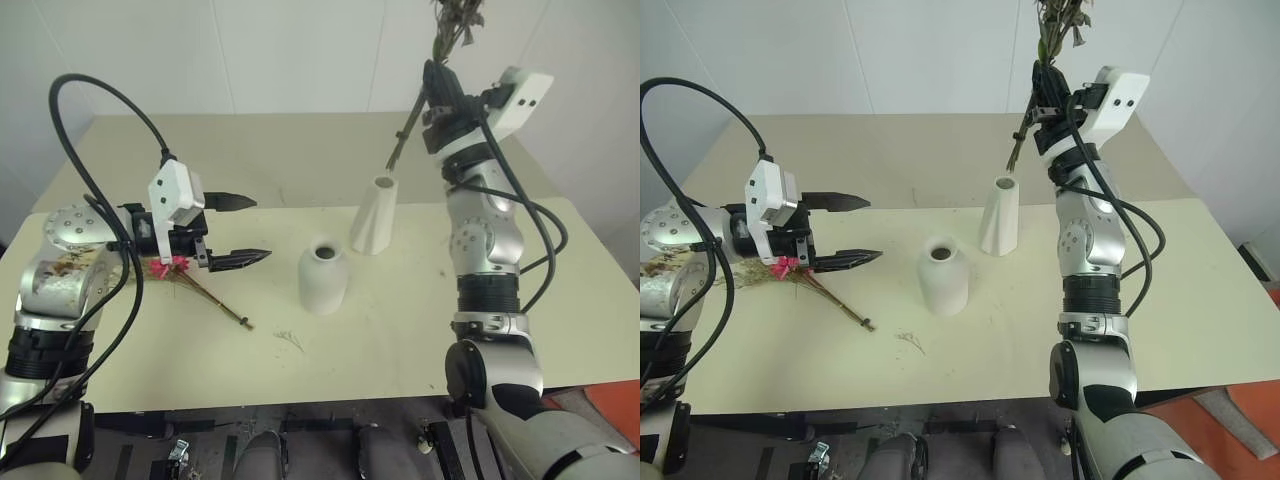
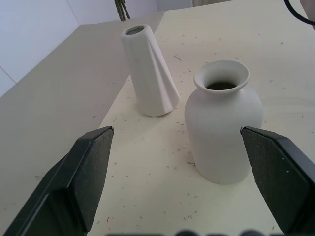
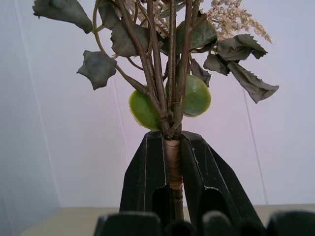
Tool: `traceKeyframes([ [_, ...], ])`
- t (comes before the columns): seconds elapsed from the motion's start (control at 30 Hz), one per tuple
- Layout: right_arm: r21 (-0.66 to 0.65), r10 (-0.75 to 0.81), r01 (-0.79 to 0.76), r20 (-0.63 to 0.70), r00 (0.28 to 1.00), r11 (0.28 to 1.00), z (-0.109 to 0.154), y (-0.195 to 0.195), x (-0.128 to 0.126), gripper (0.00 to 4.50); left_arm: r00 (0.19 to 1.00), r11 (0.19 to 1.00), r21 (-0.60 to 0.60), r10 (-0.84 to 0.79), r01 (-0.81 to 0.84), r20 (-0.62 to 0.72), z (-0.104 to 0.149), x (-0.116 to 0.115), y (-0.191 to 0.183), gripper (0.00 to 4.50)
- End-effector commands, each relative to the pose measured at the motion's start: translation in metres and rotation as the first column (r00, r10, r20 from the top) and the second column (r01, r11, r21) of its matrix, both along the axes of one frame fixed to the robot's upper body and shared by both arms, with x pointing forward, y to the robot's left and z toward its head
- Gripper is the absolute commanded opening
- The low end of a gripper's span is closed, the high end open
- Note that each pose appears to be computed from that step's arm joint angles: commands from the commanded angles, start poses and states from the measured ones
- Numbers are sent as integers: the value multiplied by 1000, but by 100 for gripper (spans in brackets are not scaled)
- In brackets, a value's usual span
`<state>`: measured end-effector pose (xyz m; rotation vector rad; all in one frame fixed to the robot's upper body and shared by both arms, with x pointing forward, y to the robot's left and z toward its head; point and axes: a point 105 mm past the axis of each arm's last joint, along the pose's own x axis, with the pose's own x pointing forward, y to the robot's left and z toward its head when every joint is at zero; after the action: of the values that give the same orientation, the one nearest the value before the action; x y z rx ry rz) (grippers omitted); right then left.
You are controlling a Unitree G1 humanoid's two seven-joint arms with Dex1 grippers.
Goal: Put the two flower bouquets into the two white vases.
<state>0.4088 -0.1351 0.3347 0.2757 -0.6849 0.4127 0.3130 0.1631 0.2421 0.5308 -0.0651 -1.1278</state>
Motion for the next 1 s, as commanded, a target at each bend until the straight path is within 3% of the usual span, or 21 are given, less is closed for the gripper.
traceKeyframes([
  [0.03,5,-12,12,85,996,1000,17,-1,-11,20,999,1000,2,10,-10,46,13,-4,4,450],
  [0.6,-5,5,-4,37,999,1000,-5,4,-12,20,999,1000,0,4,-4,45,15,-4,2,450],
  [1.0,-58,13,-14,-21,1000,998,-40,16,-5,20,999,1000,1,16,-16,51,14,-6,3,450],
])
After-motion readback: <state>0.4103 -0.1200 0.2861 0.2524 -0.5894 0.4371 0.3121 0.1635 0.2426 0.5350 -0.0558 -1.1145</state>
